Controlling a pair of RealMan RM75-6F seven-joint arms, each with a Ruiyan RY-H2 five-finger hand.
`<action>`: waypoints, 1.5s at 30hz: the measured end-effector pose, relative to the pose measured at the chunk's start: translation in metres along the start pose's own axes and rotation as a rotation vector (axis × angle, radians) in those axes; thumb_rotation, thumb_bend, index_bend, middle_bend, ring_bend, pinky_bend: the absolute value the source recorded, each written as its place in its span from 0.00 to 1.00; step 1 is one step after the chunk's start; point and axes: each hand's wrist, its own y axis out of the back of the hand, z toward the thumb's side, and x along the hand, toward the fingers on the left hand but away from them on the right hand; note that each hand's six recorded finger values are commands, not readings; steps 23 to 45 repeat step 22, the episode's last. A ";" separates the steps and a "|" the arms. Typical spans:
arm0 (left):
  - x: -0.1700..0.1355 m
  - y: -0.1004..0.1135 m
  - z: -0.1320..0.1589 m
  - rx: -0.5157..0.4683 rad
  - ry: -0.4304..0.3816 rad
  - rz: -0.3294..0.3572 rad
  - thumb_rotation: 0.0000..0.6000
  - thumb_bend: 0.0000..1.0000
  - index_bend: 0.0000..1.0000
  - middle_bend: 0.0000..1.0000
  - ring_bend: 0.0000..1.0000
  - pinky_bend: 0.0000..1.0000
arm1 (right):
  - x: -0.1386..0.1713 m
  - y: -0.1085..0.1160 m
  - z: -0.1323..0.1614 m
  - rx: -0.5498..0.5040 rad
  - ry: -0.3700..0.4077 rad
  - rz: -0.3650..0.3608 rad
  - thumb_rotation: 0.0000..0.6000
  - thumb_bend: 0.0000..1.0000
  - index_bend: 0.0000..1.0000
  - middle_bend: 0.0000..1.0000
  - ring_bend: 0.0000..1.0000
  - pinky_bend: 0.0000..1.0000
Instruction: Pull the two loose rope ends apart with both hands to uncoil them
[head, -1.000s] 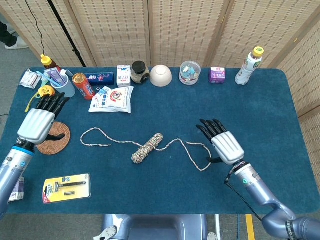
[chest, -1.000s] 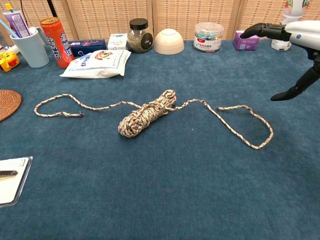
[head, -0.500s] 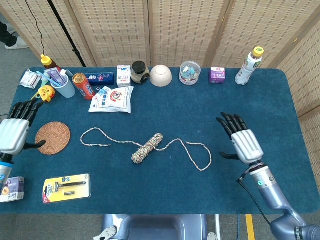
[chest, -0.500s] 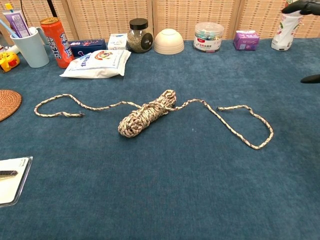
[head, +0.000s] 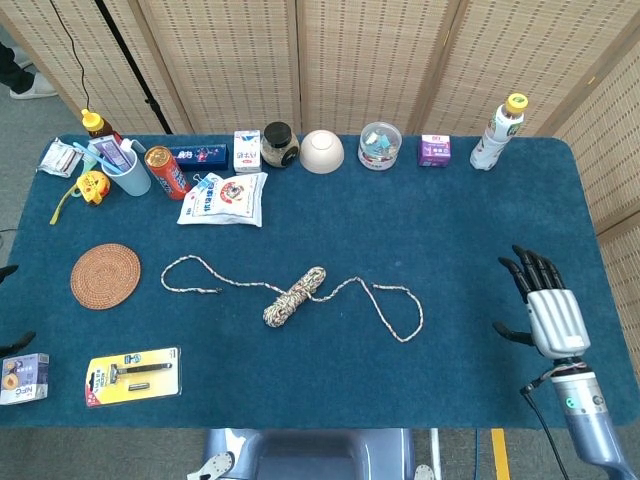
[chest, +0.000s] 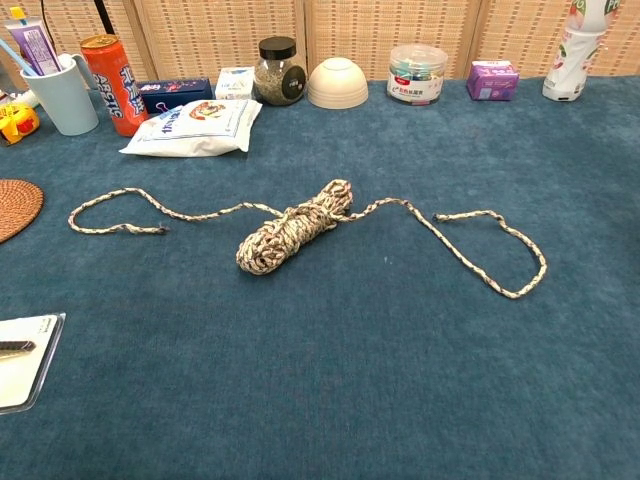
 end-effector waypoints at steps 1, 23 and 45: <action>-0.008 -0.003 -0.004 -0.001 0.005 -0.012 1.00 0.10 0.18 0.05 0.00 0.00 | 0.004 0.000 -0.002 0.002 -0.011 0.002 1.00 0.09 0.13 0.05 0.07 0.09; -0.049 -0.005 -0.018 -0.043 0.021 -0.050 1.00 0.10 0.17 0.05 0.00 0.00 | 0.070 0.011 -0.030 0.014 -0.153 -0.035 1.00 0.09 0.12 0.05 0.07 0.08; -0.049 -0.005 -0.018 -0.043 0.021 -0.050 1.00 0.10 0.17 0.05 0.00 0.00 | 0.070 0.011 -0.030 0.014 -0.153 -0.035 1.00 0.09 0.12 0.05 0.07 0.08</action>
